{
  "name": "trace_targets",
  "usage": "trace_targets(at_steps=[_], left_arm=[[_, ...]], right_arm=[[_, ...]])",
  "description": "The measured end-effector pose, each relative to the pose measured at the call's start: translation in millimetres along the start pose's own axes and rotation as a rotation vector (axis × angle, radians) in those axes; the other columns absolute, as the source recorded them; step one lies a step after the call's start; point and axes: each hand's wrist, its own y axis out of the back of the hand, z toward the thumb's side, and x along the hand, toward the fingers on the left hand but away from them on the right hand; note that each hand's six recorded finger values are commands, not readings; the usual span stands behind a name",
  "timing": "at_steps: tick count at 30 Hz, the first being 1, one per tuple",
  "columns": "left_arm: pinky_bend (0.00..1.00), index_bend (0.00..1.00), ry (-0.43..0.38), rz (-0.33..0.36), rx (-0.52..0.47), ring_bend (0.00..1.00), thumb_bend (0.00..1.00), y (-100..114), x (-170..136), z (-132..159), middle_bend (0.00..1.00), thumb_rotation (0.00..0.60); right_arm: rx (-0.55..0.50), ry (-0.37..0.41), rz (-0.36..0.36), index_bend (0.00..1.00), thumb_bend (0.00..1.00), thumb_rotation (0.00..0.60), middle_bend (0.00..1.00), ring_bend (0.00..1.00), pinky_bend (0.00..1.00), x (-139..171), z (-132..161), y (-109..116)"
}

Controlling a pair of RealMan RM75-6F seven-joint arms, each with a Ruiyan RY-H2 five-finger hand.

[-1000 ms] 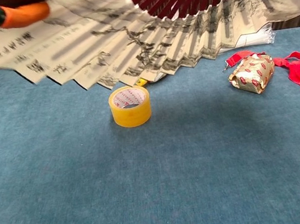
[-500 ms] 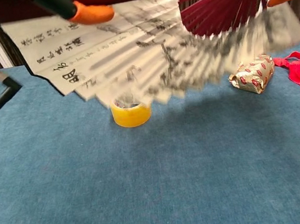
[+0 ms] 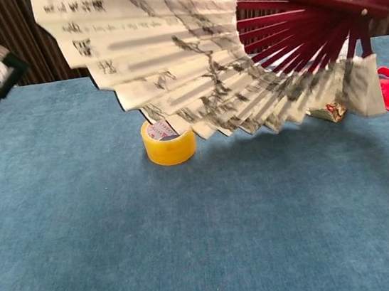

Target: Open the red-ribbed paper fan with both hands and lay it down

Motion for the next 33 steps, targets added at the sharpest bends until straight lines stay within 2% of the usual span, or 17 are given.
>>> trace_targets(at_steps=[3, 6, 10, 14, 17, 19, 23, 27, 29, 33], left_arm=[[0.09, 0.14, 0.003, 0.022, 0.007, 0.0, 0.32, 9.9, 0.4, -2.7, 0.02, 0.6], [0.09, 0.14, 0.014, 0.042, 0.016, 0.0, 0.32, 19.2, 0.9, -8.5, 0.02, 0.6], [0.1, 0.13, 0.036, 0.051, 0.044, 0.0, 0.32, 27.7, -0.3, -21.2, 0.03, 0.6], [0.1, 0.13, 0.066, 0.031, 0.044, 0.0, 0.32, 30.5, -4.8, -37.8, 0.03, 0.6], [0.1, 0.13, 0.09, 0.001, 0.062, 0.0, 0.32, 30.3, -11.5, -52.3, 0.03, 0.6], [0.1, 0.13, 0.112, -0.024, 0.083, 0.0, 0.32, 31.3, -17.9, -62.8, 0.03, 0.6], [0.1, 0.12, 0.184, -0.109, 0.173, 0.0, 0.32, 37.5, -43.1, -91.9, 0.03, 0.6], [0.1, 0.12, 0.282, -0.221, 0.214, 0.0, 0.32, 40.4, -81.8, -119.3, 0.03, 0.6], [0.1, 0.12, 0.329, -0.25, 0.2, 0.0, 0.32, 41.4, -100.2, -129.7, 0.03, 0.6], [0.1, 0.12, 0.38, -0.239, 0.162, 0.0, 0.32, 44.2, -129.4, -146.1, 0.03, 0.6]], right_arm=[[0.134, -0.043, 0.051, 0.11, 0.21, 0.6, 0.14, 0.21, 0.17, 2.6, -13.9, -12.1], [0.179, -0.075, 0.094, 0.11, 0.21, 0.6, 0.14, 0.21, 0.17, 5.8, -25.6, -22.7], [0.175, -0.099, 0.154, 0.11, 0.21, 0.6, 0.14, 0.21, 0.17, 15.7, -41.0, -40.5], [0.187, -0.064, 0.227, 0.11, 0.21, 0.6, 0.14, 0.21, 0.17, 30.9, -42.8, -55.6], [0.127, -0.034, 0.248, 0.11, 0.2, 0.6, 0.14, 0.21, 0.17, 40.1, -35.7, -56.5], [0.043, -0.012, 0.252, 0.11, 0.21, 0.6, 0.14, 0.21, 0.17, 46.7, -28.3, -53.5], [-0.166, 0.034, 0.22, 0.11, 0.21, 0.6, 0.14, 0.21, 0.17, 58.6, -12.4, -36.7], [-0.342, 0.102, 0.124, 0.11, 0.21, 0.6, 0.14, 0.21, 0.17, 74.4, 2.5, -8.2], [-0.368, 0.129, 0.073, 0.11, 0.2, 0.6, 0.14, 0.21, 0.17, 82.8, 6.4, 2.5], [-0.389, 0.149, -0.028, 0.11, 0.21, 0.6, 0.14, 0.21, 0.17, 107.3, 7.0, 13.7]])
